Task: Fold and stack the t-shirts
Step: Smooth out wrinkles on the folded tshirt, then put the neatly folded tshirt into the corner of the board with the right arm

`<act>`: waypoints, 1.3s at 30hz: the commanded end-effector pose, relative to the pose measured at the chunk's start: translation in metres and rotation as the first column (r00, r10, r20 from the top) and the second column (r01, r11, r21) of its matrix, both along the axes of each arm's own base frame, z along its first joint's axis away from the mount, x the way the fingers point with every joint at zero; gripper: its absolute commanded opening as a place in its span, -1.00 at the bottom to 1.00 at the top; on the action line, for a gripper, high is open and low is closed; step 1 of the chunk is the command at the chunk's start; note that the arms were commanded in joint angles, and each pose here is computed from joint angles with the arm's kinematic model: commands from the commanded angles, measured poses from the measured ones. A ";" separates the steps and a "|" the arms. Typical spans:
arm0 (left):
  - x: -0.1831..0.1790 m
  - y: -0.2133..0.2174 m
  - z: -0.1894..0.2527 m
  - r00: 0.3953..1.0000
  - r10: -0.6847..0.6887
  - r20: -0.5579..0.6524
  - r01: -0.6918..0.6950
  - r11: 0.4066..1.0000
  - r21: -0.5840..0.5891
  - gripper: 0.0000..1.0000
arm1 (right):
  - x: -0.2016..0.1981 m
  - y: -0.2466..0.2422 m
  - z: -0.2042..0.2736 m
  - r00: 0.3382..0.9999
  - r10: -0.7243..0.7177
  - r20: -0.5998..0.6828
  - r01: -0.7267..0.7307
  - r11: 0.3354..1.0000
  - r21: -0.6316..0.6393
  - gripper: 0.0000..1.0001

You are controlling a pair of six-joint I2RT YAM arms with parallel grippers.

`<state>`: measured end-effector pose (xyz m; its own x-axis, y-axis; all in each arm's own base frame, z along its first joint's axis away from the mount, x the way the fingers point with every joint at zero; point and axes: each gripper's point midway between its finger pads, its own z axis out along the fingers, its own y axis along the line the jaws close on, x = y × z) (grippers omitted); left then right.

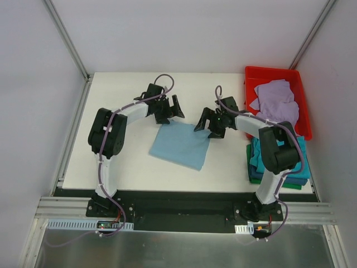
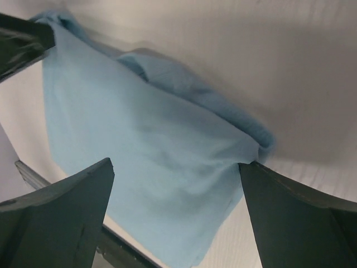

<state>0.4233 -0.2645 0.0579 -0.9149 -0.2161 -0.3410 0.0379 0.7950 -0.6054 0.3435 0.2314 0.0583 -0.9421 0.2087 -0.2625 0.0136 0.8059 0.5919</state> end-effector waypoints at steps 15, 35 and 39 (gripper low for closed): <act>-0.106 0.070 -0.042 0.973 0.190 -0.132 -0.168 0.973 0.160 0.98 | -0.021 -0.011 -0.030 1.000 -0.012 0.018 0.013 0.998 -0.066 0.93; -0.164 0.125 0.106 0.892 0.306 0.332 -0.327 0.945 0.008 0.98 | -0.106 -0.068 0.167 0.758 -0.077 0.648 0.100 0.995 0.001 0.93; -0.191 0.137 0.105 0.875 0.365 0.319 -0.372 0.927 -0.042 0.98 | -0.110 -0.089 0.151 0.700 -0.115 0.705 0.168 0.986 -0.005 0.93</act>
